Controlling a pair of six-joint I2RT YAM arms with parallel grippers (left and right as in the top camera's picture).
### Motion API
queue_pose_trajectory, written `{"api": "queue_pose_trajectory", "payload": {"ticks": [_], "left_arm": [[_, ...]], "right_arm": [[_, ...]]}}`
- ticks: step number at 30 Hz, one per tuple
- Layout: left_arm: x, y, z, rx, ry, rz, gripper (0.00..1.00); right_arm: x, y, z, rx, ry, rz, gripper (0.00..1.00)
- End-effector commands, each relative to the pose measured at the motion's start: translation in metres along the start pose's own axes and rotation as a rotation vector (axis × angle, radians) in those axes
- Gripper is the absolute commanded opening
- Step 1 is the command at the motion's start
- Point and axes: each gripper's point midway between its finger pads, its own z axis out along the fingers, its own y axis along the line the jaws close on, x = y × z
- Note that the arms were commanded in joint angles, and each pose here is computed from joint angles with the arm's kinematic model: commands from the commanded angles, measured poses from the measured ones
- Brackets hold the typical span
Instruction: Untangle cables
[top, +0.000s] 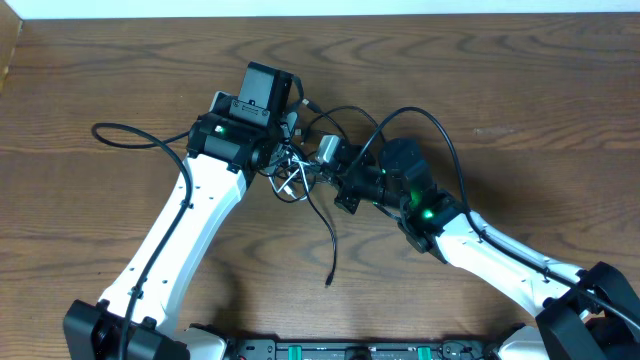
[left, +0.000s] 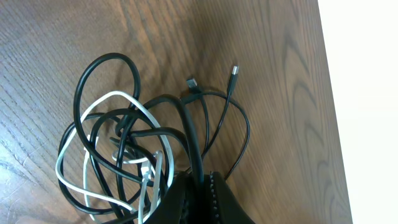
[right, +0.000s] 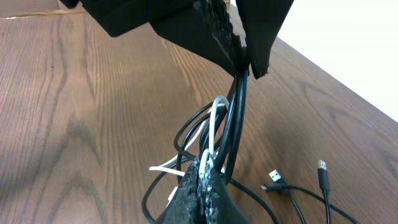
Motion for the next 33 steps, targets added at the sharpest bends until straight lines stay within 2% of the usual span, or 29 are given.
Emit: {"api": "queue_pose_trajectory", "payload": {"ticks": [1, 11, 20, 25, 33], "left_arm": [[-0.005, -0.002, -0.005, 0.008, -0.023, -0.002, 0.08], [0.014, -0.005, -0.006, 0.022, 0.071, 0.003, 0.08], [0.031, -0.011, -0.008, 0.047, 0.102, 0.035, 0.07], [0.031, -0.013, -0.009, 0.054, 0.09, 0.042, 0.07], [0.012, -0.012, -0.008, 0.044, -0.018, 0.04, 0.08]], "right_arm": [[-0.013, 0.005, -0.003, -0.017, -0.032, -0.012, 0.01], [0.001, 0.001, -0.003, 0.013, 0.024, -0.02, 0.01], [-0.003, -0.001, -0.002, 0.022, 0.01, -0.027, 0.01], [-0.011, 0.006, -0.001, -0.008, -0.023, -0.041, 0.01], [-0.017, 0.011, -0.002, -0.032, -0.041, -0.042, 0.01]]}}
